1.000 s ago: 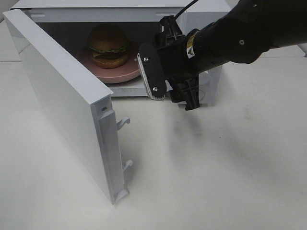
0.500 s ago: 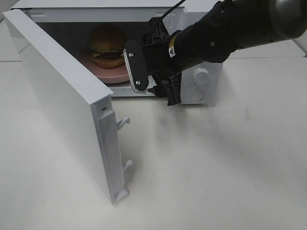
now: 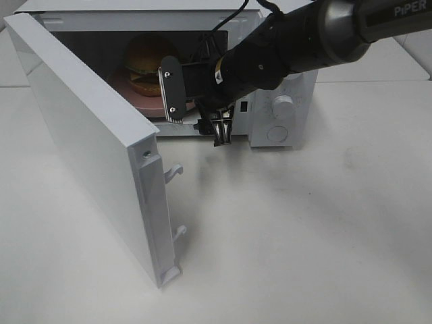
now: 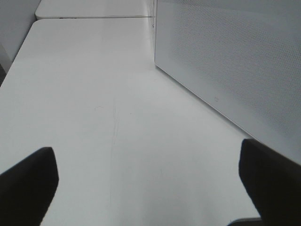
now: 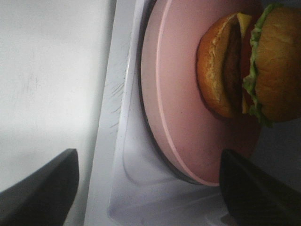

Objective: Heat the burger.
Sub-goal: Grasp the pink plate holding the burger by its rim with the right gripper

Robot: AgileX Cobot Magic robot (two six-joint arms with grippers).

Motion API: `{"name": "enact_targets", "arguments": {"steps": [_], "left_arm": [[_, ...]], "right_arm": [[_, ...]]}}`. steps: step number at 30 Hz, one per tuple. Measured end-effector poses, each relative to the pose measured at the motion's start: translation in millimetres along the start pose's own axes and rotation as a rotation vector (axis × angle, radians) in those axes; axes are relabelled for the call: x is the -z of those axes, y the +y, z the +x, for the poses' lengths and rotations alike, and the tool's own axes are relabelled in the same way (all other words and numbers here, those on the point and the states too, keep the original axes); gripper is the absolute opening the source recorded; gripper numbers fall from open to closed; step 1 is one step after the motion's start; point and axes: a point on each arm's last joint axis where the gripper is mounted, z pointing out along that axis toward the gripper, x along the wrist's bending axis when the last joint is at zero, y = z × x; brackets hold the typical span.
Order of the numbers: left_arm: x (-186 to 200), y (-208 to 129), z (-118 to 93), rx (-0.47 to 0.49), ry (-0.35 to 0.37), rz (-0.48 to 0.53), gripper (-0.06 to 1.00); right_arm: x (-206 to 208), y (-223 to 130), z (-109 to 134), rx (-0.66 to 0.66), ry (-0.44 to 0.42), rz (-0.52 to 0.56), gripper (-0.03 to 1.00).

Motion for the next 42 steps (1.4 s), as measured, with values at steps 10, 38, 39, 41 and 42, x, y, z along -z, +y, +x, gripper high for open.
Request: {"name": "enact_targets", "arguments": {"steps": [10, 38, 39, 41, 42], "left_arm": [[0.0, 0.0, 0.0, 0.0, 0.0, 0.0, 0.98], [0.0, 0.0, 0.0, 0.0, 0.0, 0.0, 0.98], [0.0, 0.0, 0.0, 0.0, 0.0, 0.0, 0.98], [0.0, 0.0, 0.0, 0.0, 0.0, 0.0, 0.98], [0.0, 0.0, 0.0, 0.0, 0.0, 0.0, 0.98]], "right_arm": [[-35.4, 4.1, -5.0, -0.023, -0.003, 0.004, 0.79], [-77.2, 10.7, -16.1, -0.094, 0.084, 0.085, 0.7], [-77.4, 10.9, -14.4, -0.103, 0.099, 0.089, 0.63], [-77.4, 12.4, -12.3, -0.104, 0.112, 0.092, 0.54], [-77.3, 13.2, -11.8, -0.102, 0.115, 0.093, 0.52]]}}
